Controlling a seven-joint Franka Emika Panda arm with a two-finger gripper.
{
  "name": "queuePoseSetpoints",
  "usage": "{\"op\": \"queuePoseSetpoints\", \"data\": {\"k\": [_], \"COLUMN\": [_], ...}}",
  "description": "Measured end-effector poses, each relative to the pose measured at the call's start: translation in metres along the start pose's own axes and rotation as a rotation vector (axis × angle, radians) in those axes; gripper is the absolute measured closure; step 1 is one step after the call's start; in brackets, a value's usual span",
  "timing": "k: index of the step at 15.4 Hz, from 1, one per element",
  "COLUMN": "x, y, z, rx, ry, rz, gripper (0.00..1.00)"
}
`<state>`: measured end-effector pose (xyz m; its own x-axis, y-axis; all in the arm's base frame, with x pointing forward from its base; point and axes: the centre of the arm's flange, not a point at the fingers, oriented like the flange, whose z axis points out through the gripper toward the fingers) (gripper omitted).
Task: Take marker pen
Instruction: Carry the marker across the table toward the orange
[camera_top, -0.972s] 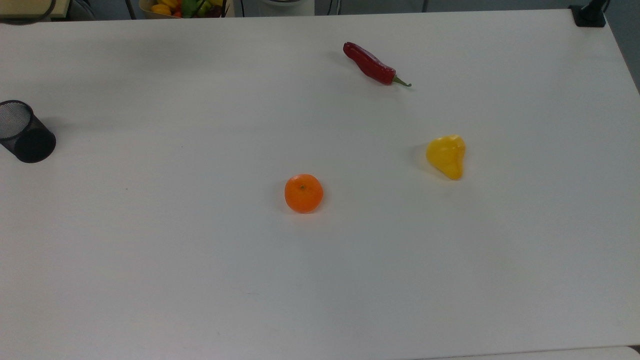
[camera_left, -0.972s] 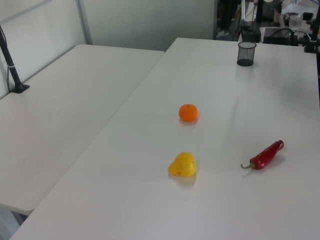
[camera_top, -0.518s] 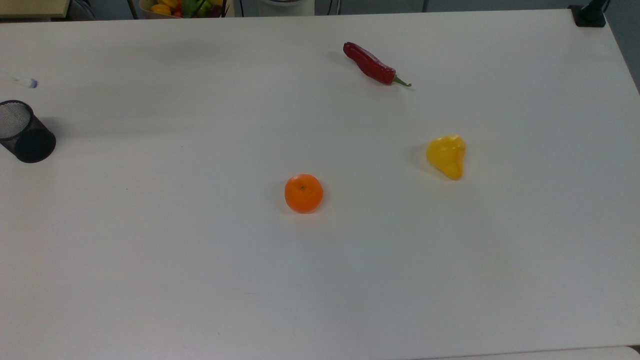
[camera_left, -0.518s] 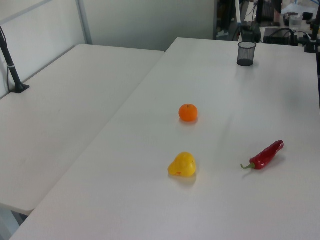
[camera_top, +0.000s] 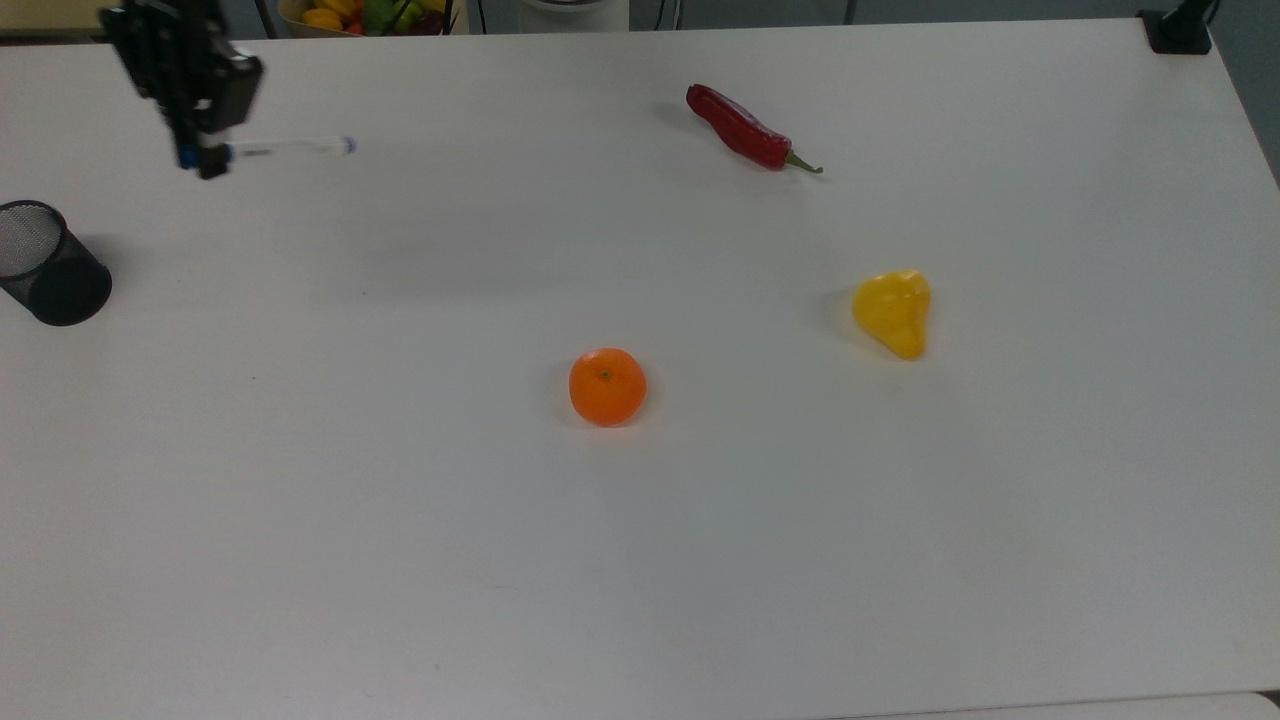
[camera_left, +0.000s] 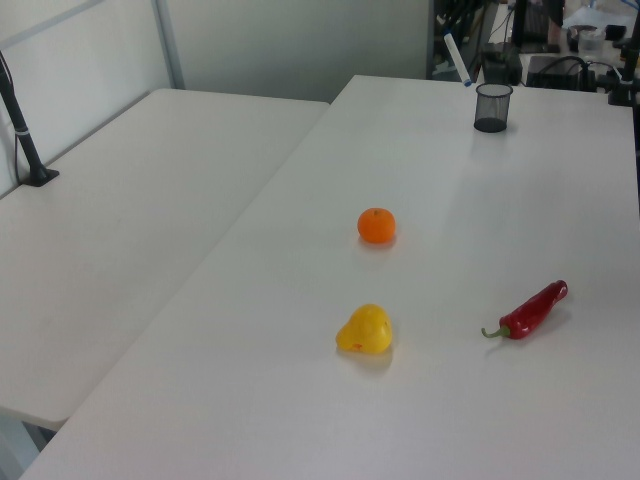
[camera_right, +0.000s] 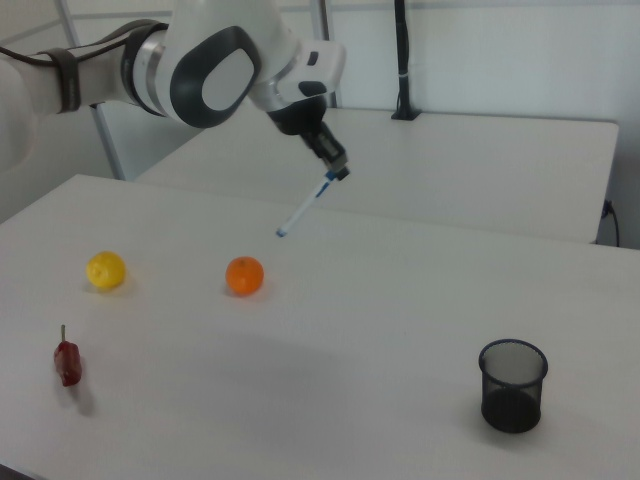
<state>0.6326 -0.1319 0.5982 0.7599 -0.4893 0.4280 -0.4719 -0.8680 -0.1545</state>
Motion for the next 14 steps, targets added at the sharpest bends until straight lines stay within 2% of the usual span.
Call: {"op": "queuePoseSetpoints", "data": {"k": [8, 11, 14], "x": [-0.087, -0.121, -0.150], "y": [-0.111, -0.141, -0.161], "z": [0.025, 0.037, 0.054], "rx": [0.086, 0.115, 0.129], "ry": [-0.301, -0.369, -0.422], "rz": [-0.326, -0.482, -0.554], "gripper": [0.83, 0.83, 0.83]}}
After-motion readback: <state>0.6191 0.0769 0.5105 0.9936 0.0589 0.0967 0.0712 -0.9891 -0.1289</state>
